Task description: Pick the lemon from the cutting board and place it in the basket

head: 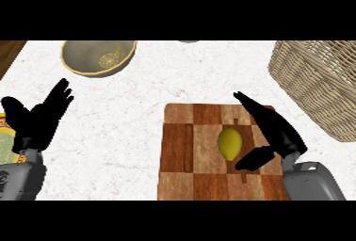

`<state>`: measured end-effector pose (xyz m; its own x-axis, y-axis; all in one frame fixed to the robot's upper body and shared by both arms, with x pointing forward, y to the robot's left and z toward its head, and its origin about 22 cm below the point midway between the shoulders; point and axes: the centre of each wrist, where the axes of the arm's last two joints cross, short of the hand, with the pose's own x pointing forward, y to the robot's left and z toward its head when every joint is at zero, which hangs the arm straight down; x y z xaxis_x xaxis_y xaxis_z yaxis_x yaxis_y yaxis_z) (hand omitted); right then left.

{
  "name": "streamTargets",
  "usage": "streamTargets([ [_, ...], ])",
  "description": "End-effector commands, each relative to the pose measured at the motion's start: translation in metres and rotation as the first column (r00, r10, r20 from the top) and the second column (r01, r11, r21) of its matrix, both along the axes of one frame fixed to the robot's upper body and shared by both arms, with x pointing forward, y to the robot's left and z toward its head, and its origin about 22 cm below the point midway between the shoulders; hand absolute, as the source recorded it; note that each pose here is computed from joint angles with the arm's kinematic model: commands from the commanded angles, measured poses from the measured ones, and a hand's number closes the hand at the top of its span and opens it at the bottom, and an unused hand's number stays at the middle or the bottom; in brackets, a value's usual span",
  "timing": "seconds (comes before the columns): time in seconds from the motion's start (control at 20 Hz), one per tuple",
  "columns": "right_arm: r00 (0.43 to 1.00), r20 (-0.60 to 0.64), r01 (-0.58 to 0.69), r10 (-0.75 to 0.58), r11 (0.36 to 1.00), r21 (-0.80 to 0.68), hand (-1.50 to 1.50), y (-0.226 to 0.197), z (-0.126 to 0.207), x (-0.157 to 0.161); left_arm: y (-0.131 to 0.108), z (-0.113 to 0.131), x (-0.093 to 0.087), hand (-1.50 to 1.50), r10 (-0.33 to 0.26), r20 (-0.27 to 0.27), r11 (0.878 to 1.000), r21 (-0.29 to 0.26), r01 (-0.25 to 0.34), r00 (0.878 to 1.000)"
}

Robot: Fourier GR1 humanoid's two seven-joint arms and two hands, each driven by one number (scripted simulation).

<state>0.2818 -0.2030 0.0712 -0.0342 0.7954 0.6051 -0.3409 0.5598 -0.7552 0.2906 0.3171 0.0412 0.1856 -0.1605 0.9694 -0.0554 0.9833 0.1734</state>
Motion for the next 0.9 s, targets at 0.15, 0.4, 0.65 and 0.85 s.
streamTargets([
  [0.15, 0.998, 0.002, -0.059, 0.059, 0.997, 0.053, -1.5, -0.006, -0.011, -0.017, -0.008, -0.002, 0.004, 0.0, 0.02, 0.003, 1.0, 0.007, -0.02, 1.0],
  [0.4, 0.998, -0.008, -0.07, 0.07, 0.997, 0.029, -1.5, 0.005, -0.015, -0.017, -0.008, 0.01, -0.009, 0.0, -0.001, 0.001, 1.0, 0.014, 0.001, 1.0],
  [0.65, 1.0, -0.015, -0.022, 0.021, 0.998, -0.052, -1.5, 0.002, -0.002, -0.023, 0.005, 0.017, 0.021, 0.0, 0.028, 0.014, 1.0, -0.001, -0.028, 1.0],
  [0.85, 0.999, 0.0, -0.037, 0.037, 0.997, -0.075, -1.5, 0.025, -0.028, -0.024, 0.001, -0.007, 0.011, 0.0, -0.004, -0.016, 1.0, -0.006, 0.004, 1.0],
])
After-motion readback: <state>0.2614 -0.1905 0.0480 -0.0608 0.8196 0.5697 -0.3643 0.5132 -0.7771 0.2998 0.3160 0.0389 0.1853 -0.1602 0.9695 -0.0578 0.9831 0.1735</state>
